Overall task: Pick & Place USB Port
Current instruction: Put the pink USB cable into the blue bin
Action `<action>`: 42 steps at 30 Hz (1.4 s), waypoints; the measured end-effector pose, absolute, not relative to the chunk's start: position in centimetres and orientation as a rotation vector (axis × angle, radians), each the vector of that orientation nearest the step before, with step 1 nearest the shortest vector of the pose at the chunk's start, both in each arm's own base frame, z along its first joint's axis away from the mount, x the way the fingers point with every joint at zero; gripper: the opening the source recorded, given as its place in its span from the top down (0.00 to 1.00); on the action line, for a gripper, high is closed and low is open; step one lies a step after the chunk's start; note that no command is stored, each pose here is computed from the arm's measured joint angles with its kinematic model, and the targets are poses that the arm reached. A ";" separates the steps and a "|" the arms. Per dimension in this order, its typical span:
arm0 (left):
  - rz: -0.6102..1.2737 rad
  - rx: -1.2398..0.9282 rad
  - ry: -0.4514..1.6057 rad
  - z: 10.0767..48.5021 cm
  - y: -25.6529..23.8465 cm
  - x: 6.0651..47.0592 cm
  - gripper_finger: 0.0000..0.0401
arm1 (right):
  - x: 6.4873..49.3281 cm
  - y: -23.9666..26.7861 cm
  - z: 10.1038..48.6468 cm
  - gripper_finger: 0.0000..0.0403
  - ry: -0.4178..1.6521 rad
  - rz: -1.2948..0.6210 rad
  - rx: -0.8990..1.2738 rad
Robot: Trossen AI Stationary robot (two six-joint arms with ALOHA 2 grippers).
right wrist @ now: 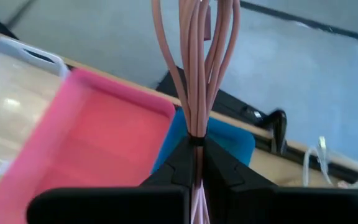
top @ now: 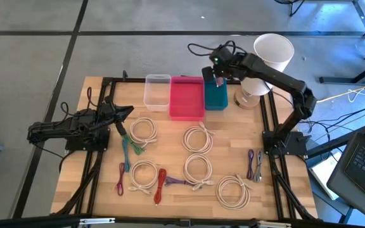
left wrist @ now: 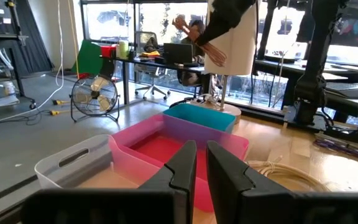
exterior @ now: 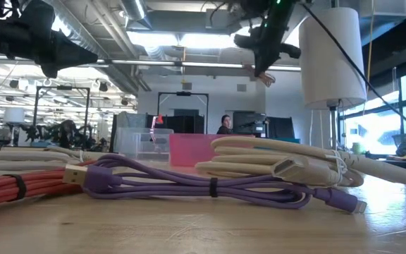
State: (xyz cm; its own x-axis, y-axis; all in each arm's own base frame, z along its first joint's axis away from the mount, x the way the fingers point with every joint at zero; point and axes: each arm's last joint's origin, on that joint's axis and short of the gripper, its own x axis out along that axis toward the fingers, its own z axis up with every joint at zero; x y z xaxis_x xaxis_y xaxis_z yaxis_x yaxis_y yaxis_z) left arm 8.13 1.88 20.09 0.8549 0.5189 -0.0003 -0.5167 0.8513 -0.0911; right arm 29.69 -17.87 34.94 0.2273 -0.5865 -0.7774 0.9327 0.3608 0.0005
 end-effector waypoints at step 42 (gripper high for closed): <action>0.473 -0.159 0.069 19.0 1.7 8.2 0.92 | 32.0 -22.3 16.2 0.95 1.053 -1.063 0.912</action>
State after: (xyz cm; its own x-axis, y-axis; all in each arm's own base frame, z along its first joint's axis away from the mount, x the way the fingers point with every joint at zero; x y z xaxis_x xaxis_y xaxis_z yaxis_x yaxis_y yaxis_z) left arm 8.19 1.67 19.04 0.8882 0.4477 -0.1030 -0.4585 0.8782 -0.1363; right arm 32.01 -22.27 16.22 0.1391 -0.2273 -0.9638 0.9659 0.2458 0.0814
